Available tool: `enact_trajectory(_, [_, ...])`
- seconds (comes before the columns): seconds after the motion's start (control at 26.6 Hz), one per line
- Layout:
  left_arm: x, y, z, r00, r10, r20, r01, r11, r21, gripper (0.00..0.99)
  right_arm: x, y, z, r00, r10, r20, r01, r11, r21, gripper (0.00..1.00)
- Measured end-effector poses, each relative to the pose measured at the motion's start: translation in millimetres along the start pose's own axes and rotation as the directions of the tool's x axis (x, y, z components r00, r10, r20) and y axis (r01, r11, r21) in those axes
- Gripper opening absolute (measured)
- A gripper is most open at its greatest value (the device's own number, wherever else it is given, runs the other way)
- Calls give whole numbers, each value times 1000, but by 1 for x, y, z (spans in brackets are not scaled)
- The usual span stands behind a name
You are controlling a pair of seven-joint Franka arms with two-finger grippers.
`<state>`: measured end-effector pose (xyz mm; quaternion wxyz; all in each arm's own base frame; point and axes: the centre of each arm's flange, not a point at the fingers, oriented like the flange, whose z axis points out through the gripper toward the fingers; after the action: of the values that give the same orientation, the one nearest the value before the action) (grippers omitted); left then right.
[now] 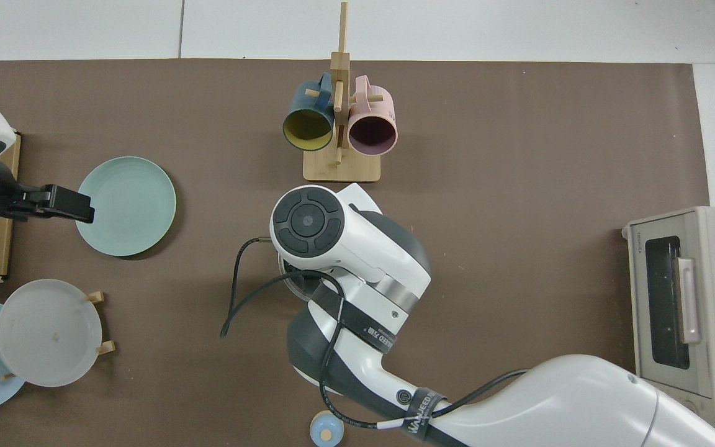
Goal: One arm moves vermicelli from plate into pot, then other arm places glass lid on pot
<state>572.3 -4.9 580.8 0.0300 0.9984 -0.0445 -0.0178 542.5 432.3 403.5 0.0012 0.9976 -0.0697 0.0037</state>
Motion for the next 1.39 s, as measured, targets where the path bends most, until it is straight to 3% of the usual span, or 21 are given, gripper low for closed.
enact_trajectory(0.3, [0, 0, 0, 1000, 0, 0, 0, 1000, 0, 991, 3, 3, 2, 1000, 3, -3, -3, 1000, -5, 661])
enact_trajectory(0.79, [0, 0, 0, 1000, 0, 0, 0, 1000, 0, 991, 6, 2, 1, 1000, 3, -25, -3, 1000, 23, 661])
enact_trajectory(1.39, [0, 0, 0, 1000, 0, 0, 0, 1000, 0, 991, 7, 5, 5, 1000, 4, -23, -3, 1000, 17, 661])
